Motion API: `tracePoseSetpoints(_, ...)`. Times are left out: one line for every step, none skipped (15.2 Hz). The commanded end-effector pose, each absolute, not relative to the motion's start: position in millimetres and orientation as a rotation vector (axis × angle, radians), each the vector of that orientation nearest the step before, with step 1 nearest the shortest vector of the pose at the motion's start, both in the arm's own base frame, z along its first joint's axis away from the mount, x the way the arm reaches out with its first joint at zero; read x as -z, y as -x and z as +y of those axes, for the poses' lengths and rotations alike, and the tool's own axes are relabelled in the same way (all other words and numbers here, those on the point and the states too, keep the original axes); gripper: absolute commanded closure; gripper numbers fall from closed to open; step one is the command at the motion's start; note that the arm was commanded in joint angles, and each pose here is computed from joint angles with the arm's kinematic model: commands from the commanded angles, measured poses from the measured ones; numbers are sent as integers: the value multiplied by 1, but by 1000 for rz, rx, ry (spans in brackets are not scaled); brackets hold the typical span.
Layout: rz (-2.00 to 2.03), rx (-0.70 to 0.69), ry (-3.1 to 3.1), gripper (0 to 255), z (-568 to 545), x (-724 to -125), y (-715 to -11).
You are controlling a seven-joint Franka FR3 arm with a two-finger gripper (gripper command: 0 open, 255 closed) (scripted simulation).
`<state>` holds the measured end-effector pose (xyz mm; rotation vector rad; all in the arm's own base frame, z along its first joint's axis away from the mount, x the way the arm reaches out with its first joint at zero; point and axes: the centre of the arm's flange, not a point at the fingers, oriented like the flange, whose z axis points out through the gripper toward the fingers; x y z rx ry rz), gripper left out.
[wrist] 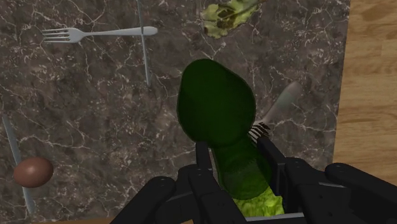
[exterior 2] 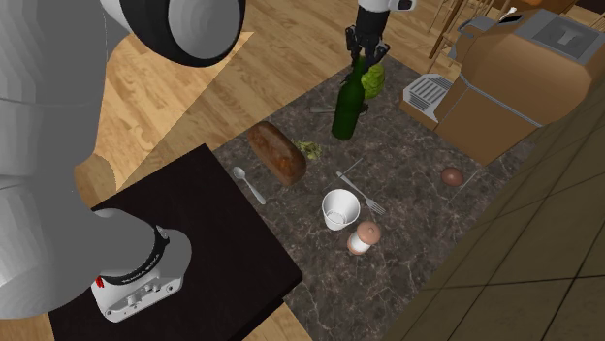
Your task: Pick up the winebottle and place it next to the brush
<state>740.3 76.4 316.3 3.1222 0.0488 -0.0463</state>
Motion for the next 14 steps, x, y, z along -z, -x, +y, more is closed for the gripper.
tracePoseSetpoints(49, 45, -3122, 255, 76, -306, -741)
tracePoseSetpoints(49, 45, -3122, 255, 76, -301, -741)
tracePoseSetpoints(49, 45, -3122, 255, 76, -295, -741)
tracePoseSetpoints(49, 45, -3122, 255, 76, -290, -741)
tracePoseSetpoints(49, 45, -3122, 255, 76, -285, -741)
tracePoseSetpoints(49, 45, -3122, 255, 76, -280, -741)
tracePoseSetpoints(49, 45, -3122, 255, 76, -274, -741)
tracePoseSetpoints(49, 45, -3122, 255, 76, -269, -741)
tracePoseSetpoints(49, 45, -3122, 255, 76, -264, -741)
tracePoseSetpoints(49, 45, -3122, 255, 76, -258, -741)
tracePoseSetpoints(49, 45, -3122, 255, 76, -253, -741)
tracePoseSetpoints(49, 45, -3122, 255, 76, -244, -741)
tracePoseSetpoints(49, 45, -3122, 255, 76, -244, -741)
tracePoseSetpoints(49, 45, -3122, 255, 76, -244, -741)
